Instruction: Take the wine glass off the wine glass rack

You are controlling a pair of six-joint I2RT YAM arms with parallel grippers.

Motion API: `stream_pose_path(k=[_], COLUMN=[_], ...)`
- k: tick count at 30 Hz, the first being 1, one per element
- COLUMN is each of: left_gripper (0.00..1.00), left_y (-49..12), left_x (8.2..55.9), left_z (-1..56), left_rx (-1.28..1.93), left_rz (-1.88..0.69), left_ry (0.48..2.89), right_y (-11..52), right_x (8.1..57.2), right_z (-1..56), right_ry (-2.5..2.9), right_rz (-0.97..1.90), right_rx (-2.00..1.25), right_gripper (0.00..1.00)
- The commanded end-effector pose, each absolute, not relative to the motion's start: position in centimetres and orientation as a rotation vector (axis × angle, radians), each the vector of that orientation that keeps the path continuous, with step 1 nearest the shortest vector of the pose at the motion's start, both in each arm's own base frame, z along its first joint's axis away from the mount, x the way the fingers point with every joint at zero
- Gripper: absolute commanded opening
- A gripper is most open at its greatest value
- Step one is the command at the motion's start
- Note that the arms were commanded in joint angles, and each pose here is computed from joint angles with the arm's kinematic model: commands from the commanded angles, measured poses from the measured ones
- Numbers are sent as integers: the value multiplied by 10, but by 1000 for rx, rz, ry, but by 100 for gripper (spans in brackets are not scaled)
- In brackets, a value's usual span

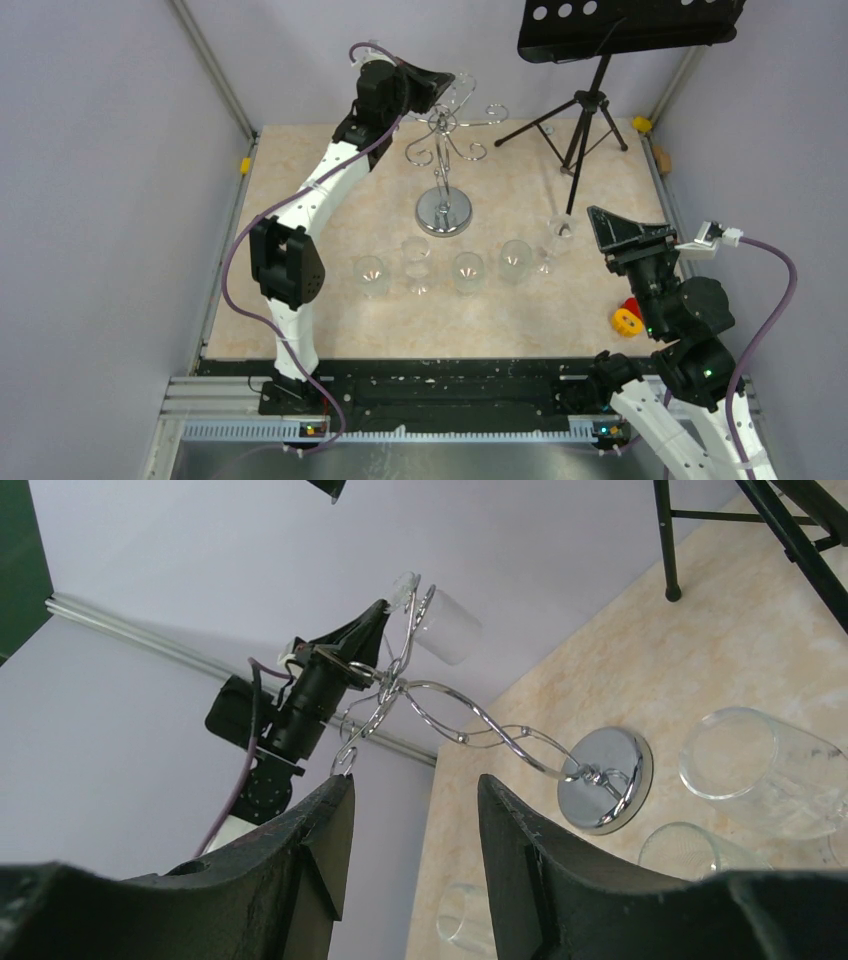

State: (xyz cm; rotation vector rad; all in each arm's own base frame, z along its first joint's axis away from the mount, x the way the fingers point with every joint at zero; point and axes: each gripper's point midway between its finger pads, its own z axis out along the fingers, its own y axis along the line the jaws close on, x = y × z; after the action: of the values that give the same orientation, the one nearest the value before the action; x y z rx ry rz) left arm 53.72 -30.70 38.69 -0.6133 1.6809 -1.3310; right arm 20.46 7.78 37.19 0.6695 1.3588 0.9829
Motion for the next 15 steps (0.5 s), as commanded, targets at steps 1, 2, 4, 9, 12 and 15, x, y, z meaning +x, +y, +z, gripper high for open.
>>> stream_pose_path(k=[1, 2, 4, 9, 12, 15], left_gripper=[0, 0, 0, 0, 0, 0], left_y=[-319, -319, -319, -317, -318, -320], left_x=[515, 513, 510, 506, 504, 505], left_z=[440, 444, 451, 464, 471, 470], left_rx=[-493, -484, -471, -451, -434, -416], left_rz=[-1524, -1536, -1556, -1605, -1633, -1650], left_ry=[1545, 1532, 1506, 1428, 1390, 1393], right_y=[73, 73, 74, 75, 75, 75], right_x=[200, 200, 200, 201, 202, 201], right_z=[389, 388, 388, 387, 386, 387], right_ry=[1315, 1318, 1317, 1317, 1319, 1316], right_rz=[992, 989, 991, 1000, 998, 997], right_rx=[665, 665, 665, 663, 664, 665], right_gripper=[49, 49, 49, 49, 49, 49])
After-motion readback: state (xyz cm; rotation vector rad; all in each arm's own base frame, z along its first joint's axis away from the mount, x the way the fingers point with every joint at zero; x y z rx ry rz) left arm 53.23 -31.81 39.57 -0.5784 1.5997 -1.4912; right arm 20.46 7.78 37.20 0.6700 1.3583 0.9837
